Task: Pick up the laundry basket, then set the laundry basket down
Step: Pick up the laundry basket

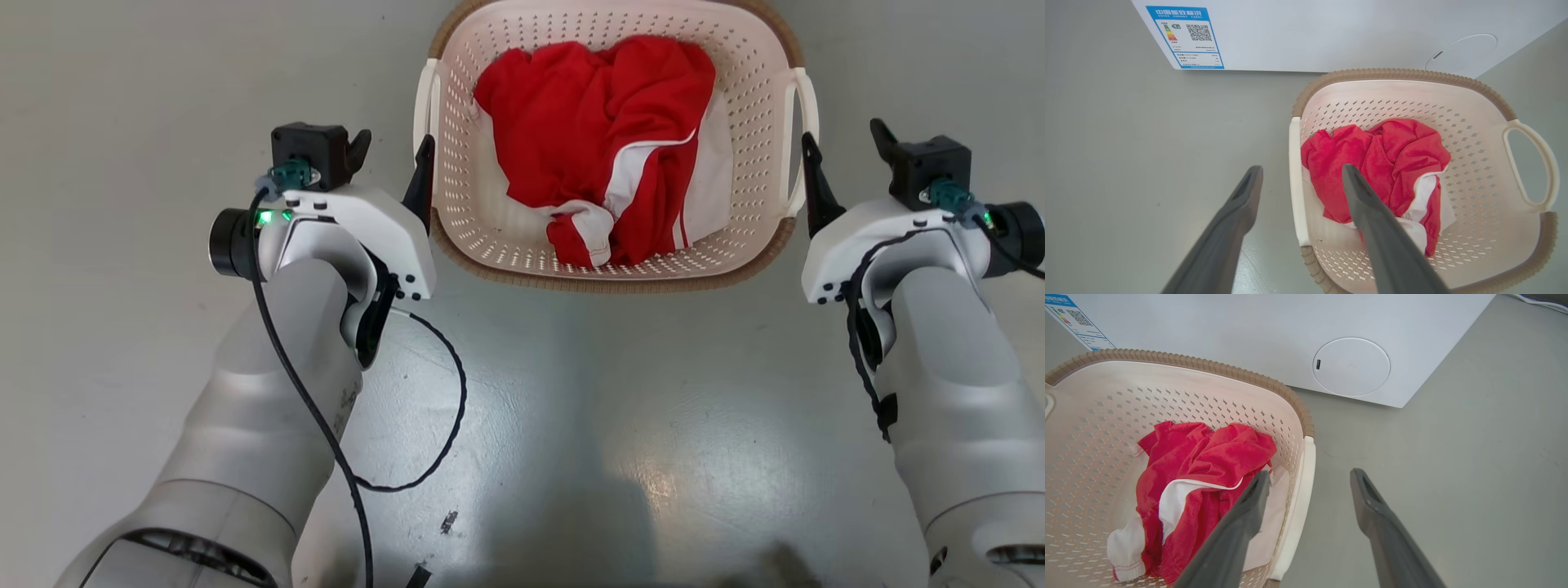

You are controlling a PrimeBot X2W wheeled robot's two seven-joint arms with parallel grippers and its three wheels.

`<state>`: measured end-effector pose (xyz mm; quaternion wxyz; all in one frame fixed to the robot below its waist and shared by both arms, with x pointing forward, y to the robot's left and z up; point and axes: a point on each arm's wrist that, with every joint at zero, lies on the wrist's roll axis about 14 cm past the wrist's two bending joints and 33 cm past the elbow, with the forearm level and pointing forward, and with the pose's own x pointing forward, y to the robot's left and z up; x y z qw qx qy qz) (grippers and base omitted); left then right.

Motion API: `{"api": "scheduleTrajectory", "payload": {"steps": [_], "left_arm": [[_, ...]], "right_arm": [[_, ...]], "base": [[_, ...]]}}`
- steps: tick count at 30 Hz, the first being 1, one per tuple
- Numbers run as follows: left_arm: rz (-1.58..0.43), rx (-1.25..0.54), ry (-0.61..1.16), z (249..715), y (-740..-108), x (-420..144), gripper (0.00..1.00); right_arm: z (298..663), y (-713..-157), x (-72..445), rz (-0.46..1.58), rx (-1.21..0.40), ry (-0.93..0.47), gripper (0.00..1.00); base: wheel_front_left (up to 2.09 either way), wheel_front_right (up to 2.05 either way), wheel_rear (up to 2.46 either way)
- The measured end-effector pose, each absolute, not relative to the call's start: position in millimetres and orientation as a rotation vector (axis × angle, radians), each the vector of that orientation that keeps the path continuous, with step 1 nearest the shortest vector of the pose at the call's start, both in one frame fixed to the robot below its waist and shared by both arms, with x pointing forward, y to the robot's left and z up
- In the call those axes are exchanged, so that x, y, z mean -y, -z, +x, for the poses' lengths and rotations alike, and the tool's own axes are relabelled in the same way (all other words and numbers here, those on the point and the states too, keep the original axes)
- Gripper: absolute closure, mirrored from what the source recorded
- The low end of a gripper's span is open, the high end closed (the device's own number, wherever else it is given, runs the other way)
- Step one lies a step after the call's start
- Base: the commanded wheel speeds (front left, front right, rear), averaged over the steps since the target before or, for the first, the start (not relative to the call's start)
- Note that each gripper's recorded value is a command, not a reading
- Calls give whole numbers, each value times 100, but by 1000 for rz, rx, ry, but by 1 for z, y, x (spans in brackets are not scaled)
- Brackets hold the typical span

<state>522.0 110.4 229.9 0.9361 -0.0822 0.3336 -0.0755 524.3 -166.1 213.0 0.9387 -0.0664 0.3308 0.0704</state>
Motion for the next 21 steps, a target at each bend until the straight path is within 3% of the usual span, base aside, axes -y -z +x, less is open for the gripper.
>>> {"api": "scheduleTrajectory", "payload": {"steps": [21], "left_arm": [[-148,-783,176,525,-182,-102,0]], "right_arm": [[526,-166,165,-138,-754,-155,0]], "base": [[0,0,0]]}}
